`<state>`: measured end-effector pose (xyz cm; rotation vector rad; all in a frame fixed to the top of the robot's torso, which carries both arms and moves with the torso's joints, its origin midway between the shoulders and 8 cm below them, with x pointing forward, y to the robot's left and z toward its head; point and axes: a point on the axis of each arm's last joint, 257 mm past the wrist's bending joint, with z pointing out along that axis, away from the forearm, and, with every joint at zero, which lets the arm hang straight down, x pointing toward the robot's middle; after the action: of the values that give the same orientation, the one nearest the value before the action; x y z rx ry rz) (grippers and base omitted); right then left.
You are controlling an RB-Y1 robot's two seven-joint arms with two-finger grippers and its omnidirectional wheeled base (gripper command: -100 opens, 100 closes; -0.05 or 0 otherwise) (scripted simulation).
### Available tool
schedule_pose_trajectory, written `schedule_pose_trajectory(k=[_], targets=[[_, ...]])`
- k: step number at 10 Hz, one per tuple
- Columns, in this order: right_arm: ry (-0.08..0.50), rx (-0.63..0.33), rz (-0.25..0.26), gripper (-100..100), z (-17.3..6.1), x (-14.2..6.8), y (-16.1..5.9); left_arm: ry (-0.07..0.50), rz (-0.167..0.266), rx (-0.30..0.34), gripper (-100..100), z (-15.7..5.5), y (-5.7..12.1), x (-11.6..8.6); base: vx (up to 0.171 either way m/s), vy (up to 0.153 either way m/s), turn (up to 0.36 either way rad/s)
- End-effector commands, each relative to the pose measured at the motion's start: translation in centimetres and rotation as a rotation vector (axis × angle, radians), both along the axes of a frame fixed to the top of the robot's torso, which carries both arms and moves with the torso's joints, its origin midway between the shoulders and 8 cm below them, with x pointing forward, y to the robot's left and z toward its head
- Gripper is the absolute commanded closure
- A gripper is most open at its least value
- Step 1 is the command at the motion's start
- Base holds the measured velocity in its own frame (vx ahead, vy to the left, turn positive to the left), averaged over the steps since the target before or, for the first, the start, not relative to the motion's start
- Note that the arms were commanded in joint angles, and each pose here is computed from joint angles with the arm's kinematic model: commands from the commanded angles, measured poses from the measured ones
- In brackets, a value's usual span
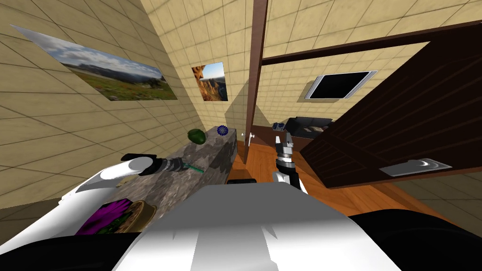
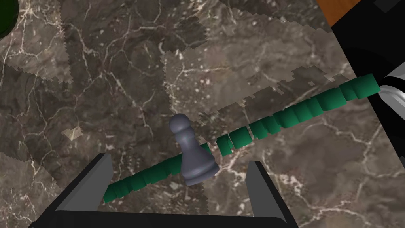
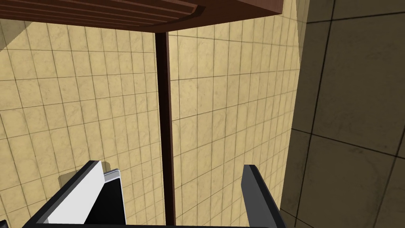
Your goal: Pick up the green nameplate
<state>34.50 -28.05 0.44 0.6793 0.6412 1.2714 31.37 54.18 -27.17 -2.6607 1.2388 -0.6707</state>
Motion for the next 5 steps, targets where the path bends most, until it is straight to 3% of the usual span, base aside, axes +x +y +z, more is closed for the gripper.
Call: schedule_pose_trajectory(k=[1,2,3,4,5], targets=[[0.000,0.000,0.000,0,0.00,0.00,0.00,-0.003,-0.023,0.010,-100,-0.07,0.08,-0.09,0.025,-0.042,-0.001],[0.000,0.000,0.000,0,0.00,0.00,0.00,-0.009,-0.014,-0.006,-100,-0.25,0.84,-0.42,0.063,-0.061,0.109],[0.000,0.000,0.000,0,0.00,0.00,0.00,-0.011,-0.037,0.005,-100,-0.25,0.84,-0.42,0.061,-0.073,0.076],[0.000,0.000,0.000,0,0.00,0.00,0.00,-0.008,-0.024,0.001,-100,-0.21,0.72,-0.38,0.019,-0.031,0.009],[0.000,0.000,0.000,0,0.00,0.00,0.00,-0.009,-0.028,0.003,100,-0.22,0.74,-0.39,0.004,-0.006,-0.001]])
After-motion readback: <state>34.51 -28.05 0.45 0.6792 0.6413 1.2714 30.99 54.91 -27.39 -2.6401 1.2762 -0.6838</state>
